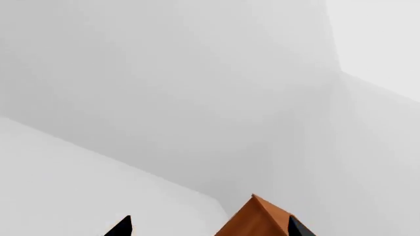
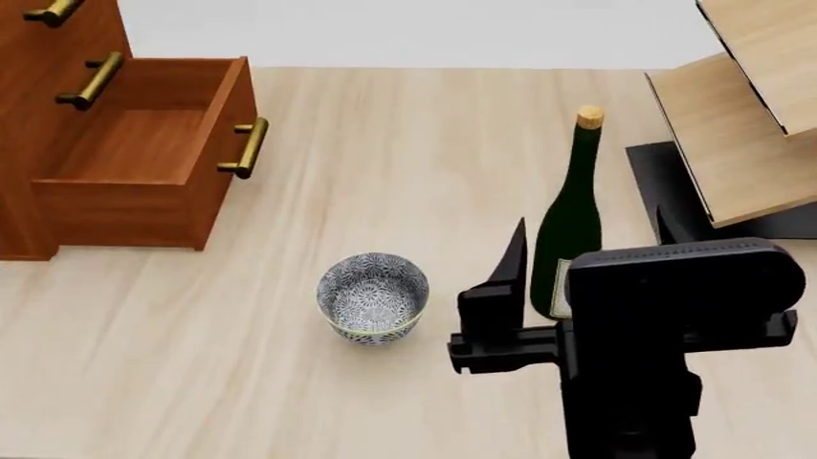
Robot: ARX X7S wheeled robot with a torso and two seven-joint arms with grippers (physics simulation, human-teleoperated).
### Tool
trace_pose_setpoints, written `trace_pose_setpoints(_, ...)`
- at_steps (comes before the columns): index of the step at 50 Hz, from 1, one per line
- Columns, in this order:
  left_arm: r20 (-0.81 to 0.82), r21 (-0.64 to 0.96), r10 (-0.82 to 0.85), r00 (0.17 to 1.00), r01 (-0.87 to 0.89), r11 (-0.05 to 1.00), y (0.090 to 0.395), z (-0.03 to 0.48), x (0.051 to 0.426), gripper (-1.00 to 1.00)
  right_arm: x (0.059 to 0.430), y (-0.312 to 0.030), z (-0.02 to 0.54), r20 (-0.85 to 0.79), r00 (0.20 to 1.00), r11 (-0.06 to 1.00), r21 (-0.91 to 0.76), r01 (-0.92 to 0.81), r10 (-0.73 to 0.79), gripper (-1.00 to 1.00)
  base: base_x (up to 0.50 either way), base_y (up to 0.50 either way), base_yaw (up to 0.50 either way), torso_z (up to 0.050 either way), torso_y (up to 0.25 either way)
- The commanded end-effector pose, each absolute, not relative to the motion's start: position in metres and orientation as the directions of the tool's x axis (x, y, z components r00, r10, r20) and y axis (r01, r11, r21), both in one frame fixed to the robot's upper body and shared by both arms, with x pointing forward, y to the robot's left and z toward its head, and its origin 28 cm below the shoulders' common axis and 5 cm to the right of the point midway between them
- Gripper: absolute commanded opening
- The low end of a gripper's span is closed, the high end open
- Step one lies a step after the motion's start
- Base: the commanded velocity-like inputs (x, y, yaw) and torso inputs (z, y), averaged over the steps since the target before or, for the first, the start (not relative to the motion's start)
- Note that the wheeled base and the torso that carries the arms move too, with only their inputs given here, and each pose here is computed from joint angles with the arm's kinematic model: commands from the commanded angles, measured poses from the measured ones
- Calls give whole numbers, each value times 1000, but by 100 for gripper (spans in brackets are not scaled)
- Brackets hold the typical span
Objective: Close the bottom drawer of the cabinet and open the top drawer.
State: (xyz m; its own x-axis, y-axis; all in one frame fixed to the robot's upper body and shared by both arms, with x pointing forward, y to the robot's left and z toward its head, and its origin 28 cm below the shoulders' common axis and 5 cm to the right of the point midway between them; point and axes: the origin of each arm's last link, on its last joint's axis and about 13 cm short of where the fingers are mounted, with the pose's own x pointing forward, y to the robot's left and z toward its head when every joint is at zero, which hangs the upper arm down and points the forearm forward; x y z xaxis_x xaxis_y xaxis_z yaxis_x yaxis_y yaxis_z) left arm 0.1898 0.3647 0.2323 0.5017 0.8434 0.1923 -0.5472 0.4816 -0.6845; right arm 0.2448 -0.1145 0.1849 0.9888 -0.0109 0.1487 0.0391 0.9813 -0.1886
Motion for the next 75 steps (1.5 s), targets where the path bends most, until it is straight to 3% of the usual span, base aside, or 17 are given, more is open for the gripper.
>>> trace_pose_setpoints(1, 197, -686, 857, 477, -557, 468, 364, 232, 187, 100, 244, -114, 186, 163, 987, 975, -220, 45, -8, 100, 0, 0, 0, 0, 0)
trace_pose_setpoints(75, 247, -609, 848, 469, -605, 513, 360, 233, 190, 100, 243, -116, 183, 149, 989, 975, -217, 52, -19, 100, 113, 336, 0, 0, 0)
